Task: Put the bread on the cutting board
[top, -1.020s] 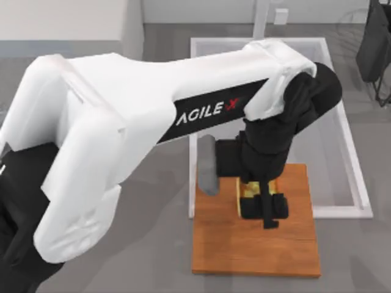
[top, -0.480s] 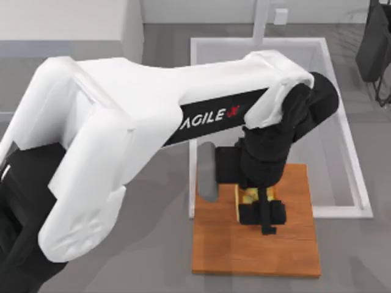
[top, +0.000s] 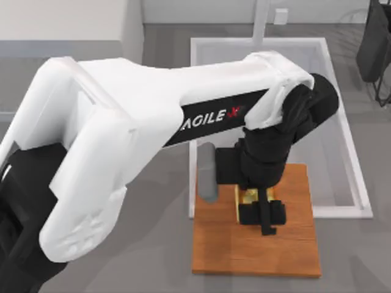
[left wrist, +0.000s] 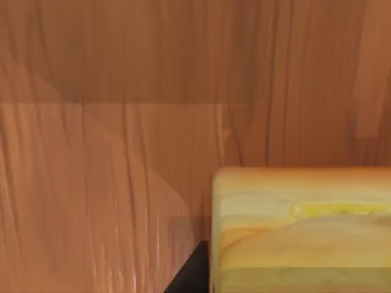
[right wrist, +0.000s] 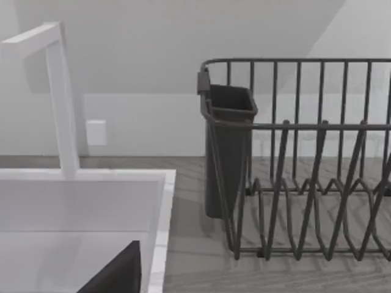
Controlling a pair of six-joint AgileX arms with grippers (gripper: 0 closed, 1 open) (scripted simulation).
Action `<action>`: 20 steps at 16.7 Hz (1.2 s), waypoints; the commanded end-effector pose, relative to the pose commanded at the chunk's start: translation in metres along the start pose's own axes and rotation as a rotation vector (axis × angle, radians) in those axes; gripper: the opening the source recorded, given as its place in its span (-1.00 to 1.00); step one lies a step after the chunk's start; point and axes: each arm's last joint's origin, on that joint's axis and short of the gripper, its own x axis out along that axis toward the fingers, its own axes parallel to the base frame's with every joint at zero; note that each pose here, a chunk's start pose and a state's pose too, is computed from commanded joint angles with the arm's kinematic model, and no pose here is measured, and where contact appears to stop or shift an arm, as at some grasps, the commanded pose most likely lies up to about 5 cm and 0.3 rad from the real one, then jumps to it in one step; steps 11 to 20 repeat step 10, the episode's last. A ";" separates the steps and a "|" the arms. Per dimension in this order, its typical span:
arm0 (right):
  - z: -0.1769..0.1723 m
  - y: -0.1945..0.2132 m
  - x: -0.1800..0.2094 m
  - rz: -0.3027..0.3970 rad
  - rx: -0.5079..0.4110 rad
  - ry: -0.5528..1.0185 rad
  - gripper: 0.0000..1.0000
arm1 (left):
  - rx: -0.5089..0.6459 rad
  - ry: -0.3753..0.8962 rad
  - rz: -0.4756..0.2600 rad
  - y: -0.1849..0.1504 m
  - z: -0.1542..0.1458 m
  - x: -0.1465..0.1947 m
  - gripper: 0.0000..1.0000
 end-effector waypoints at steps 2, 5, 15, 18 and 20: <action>0.000 0.000 0.000 0.000 0.000 0.000 1.00 | 0.000 0.000 0.000 0.000 0.000 0.000 0.66; 0.000 0.000 0.000 0.000 0.000 0.000 1.00 | 0.000 0.000 0.000 0.000 0.000 0.000 1.00; 0.000 0.000 0.000 0.000 0.000 0.000 1.00 | 0.000 0.000 0.000 0.000 0.000 0.000 1.00; 0.000 0.000 0.000 0.000 0.000 0.000 1.00 | 0.000 0.000 0.000 0.000 0.000 0.000 1.00; 0.000 0.000 0.000 0.000 0.000 0.000 1.00 | 0.000 0.000 0.000 0.000 0.000 0.000 1.00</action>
